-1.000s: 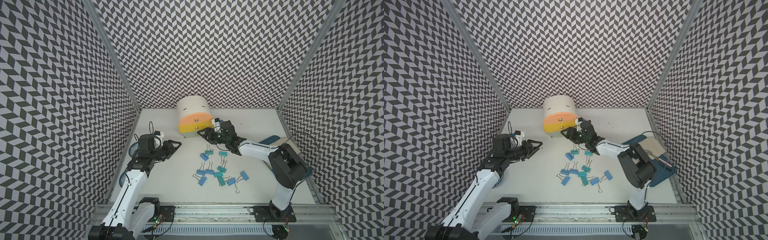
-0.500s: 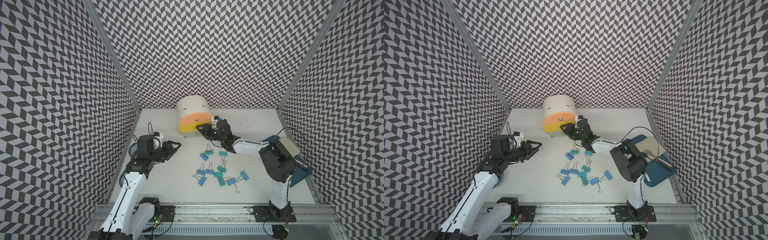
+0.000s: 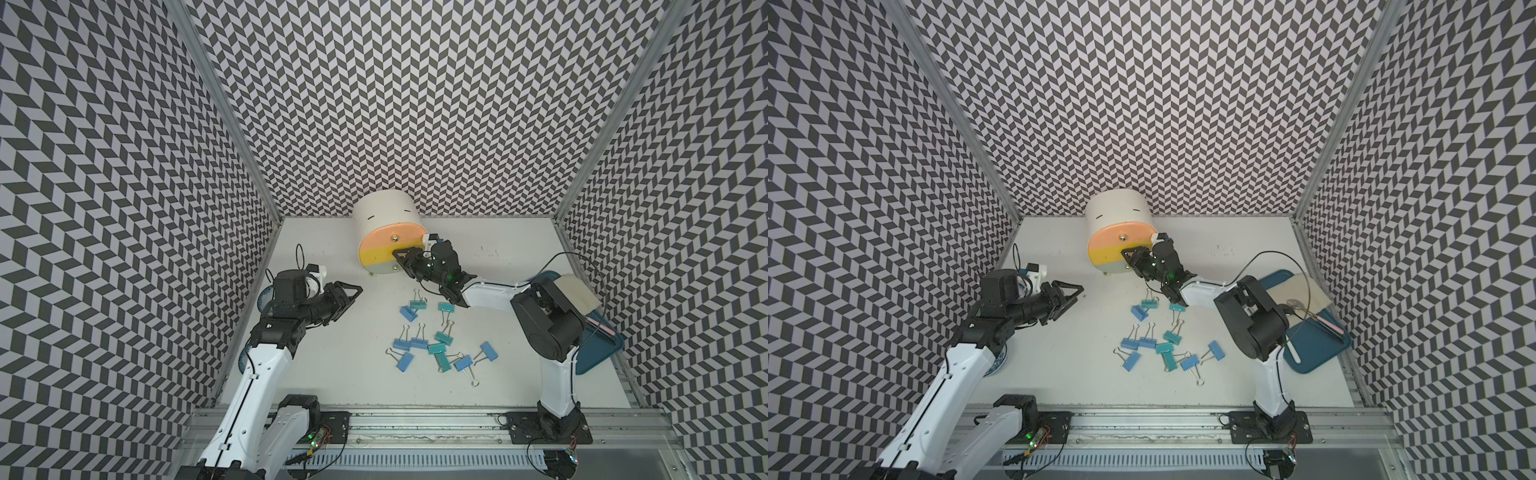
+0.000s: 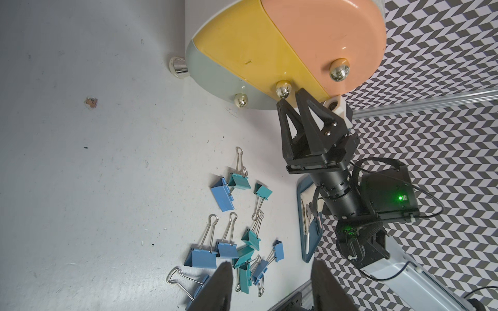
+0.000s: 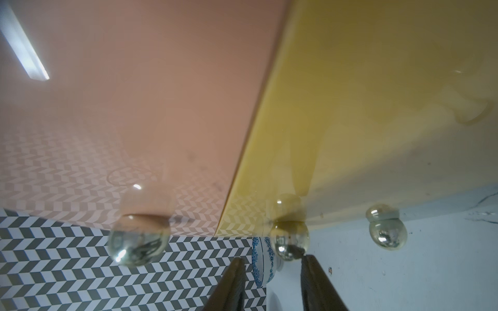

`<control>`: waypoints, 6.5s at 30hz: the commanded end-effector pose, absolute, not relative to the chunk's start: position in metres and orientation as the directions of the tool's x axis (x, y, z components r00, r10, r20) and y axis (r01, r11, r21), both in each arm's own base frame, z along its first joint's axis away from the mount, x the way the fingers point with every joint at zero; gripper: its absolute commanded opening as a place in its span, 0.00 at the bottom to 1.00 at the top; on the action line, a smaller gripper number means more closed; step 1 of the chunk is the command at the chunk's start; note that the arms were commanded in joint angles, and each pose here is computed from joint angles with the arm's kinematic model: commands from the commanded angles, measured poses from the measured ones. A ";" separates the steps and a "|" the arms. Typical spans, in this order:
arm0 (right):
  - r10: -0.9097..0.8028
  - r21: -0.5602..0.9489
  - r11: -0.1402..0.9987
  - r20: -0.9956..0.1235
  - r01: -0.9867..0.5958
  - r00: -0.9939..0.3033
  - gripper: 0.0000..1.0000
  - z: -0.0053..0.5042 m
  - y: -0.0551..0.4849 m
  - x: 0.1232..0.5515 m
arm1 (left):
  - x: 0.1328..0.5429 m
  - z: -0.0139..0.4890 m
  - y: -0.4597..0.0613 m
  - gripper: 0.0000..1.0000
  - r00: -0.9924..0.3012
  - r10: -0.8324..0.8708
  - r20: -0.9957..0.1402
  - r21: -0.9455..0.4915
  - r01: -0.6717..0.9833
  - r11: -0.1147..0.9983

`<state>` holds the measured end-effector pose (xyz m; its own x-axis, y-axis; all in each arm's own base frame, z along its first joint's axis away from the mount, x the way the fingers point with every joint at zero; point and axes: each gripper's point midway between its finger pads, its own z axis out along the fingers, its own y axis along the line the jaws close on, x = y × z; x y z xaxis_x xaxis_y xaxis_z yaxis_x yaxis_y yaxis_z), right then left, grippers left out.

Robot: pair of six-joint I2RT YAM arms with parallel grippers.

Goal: Put the binder clips in the drawer according to color
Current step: Open the drawer in the storage box, then move the binder clip to the center of the board.

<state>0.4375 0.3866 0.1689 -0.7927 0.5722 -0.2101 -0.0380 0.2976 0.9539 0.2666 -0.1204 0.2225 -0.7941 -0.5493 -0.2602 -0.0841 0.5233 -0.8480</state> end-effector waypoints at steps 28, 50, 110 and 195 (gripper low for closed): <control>0.689 0.985 0.171 -0.124 -0.006 -0.714 0.43 0.171 0.389 0.439 | 0.259 0.240 -0.124 0.51 -0.797 -0.524 -0.301 -0.847 -0.029 0.531; 0.711 0.989 0.147 -0.101 0.007 -0.696 0.39 0.168 0.396 0.452 | 0.256 0.239 -0.125 0.51 -0.803 -0.516 -0.299 -0.845 -0.029 0.535; 0.613 0.989 0.145 -0.075 0.018 -0.787 0.16 0.171 0.374 0.350 | 0.246 0.249 -0.122 0.52 -0.779 -0.540 -0.319 -0.852 -0.014 0.524; 0.108 0.283 0.957 -0.539 -0.059 -0.835 0.74 0.078 0.224 0.313 | 0.221 0.164 -0.105 0.59 -0.776 -0.550 -0.308 -0.781 -0.123 0.612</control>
